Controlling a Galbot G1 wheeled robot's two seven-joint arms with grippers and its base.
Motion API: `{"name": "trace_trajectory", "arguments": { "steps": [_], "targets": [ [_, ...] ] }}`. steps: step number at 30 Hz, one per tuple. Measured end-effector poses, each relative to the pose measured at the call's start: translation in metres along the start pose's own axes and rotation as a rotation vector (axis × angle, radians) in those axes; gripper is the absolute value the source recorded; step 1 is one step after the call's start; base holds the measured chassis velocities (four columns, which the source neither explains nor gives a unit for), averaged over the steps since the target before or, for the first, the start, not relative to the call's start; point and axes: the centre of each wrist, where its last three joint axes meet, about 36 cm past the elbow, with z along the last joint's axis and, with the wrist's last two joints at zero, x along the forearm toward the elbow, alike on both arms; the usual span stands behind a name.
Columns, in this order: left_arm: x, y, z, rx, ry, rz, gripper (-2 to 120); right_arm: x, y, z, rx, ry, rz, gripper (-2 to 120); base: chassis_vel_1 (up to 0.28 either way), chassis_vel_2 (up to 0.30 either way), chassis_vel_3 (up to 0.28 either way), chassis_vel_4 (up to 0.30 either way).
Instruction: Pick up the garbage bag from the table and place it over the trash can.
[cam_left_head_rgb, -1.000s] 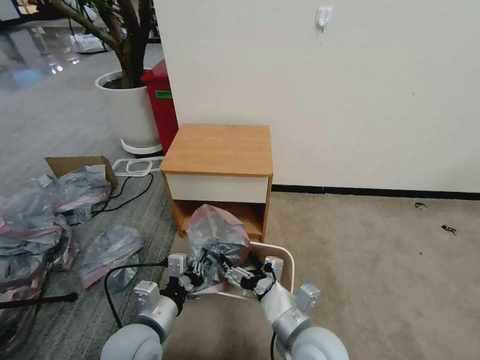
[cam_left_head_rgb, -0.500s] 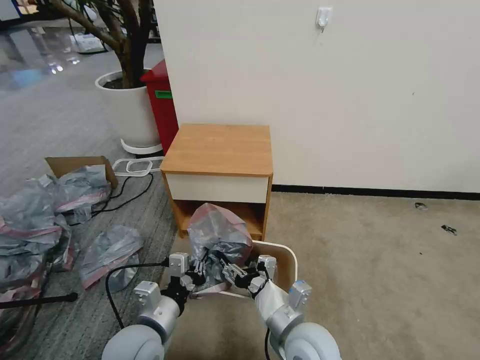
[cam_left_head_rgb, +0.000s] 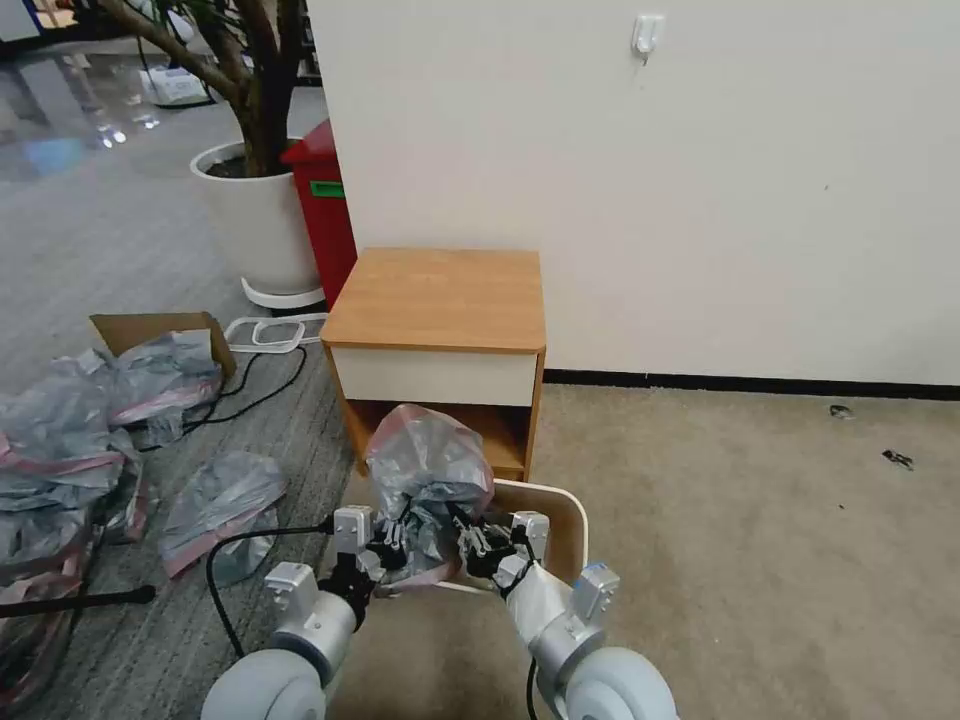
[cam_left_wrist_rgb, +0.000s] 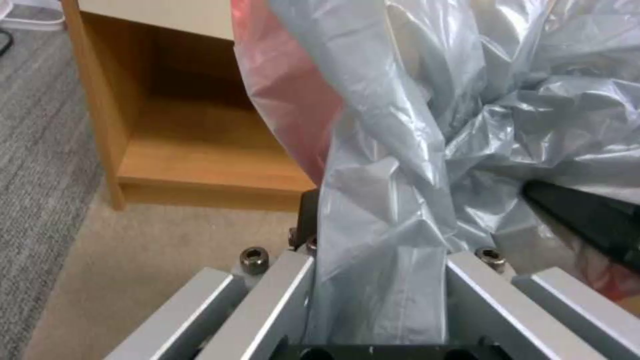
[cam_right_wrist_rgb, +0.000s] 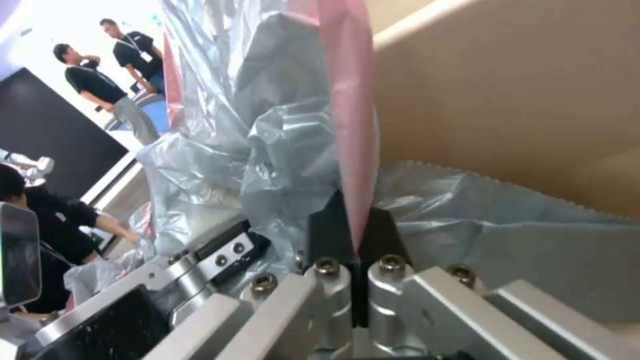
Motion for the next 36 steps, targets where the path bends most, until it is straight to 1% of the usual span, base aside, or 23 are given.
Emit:
{"name": "trace_trajectory", "arguments": {
  "steps": [10,13,14,16,17,19,22,25,26,28,31,34,36],
  "targets": [
    [-0.003,0.004,0.001,0.001,0.001,-0.017,4,0.005,0.003,0.001,0.014,0.002,-0.010,0,0.000,0.000,0.000,0.000],
    [-0.004,0.007,0.002,-0.007,0.008,-0.026,4,0.020,0.014,-0.009,0.040,-0.014,-0.062,0,0.000,0.000,0.000,0.000],
    [-0.004,0.007,0.002,-0.007,0.008,-0.026,4,0.020,0.014,-0.009,0.040,-0.014,-0.062,0,0.000,0.000,0.000,0.000],
    [-0.004,0.008,0.003,-0.011,0.012,-0.027,4,0.029,0.021,-0.021,0.056,-0.035,-0.098,0,0.000,0.000,0.000,0.000],
    [-0.004,0.008,0.003,-0.011,0.012,-0.027,4,0.029,0.021,-0.021,0.056,-0.035,-0.098,0,0.000,0.000,0.000,0.000],
    [-0.004,0.007,0.004,-0.012,0.014,-0.026,4,0.034,0.022,-0.032,0.066,-0.059,-0.116,0,0.000,0.000,0.000,0.000],
    [-0.004,0.006,0.005,-0.011,0.018,-0.022,4,0.035,0.018,-0.040,0.066,-0.079,-0.118,0,0.000,0.000,0.000,0.000],
    [-0.002,0.005,0.004,-0.015,0.020,-0.019,4,0.035,0.004,-0.052,0.065,-0.108,-0.099,0,0.000,0.000,0.000,0.000],
    [-0.002,0.005,0.004,-0.015,0.020,-0.019,4,0.035,0.004,-0.052,0.065,-0.108,-0.099,0,0.000,0.000,0.000,0.000],
    [0.000,0.005,0.003,-0.019,0.019,-0.017,4,0.035,-0.006,-0.059,0.065,-0.124,-0.079,0,0.000,0.000,0.000,0.000],
    [0.000,0.005,0.003,-0.020,0.019,-0.016,4,0.035,-0.011,-0.063,0.067,-0.131,-0.070,0,0.000,0.000,0.000,0.000],
    [0.002,0.005,0.001,-0.020,0.016,-0.016,4,0.038,-0.028,-0.074,0.079,-0.145,-0.034,0,0.000,0.000,0.000,0.000],
    [0.002,0.005,0.001,-0.020,0.015,-0.016,4,0.038,-0.030,-0.075,0.081,-0.145,-0.031,0,0.000,0.000,0.000,0.000]
  ]
}}
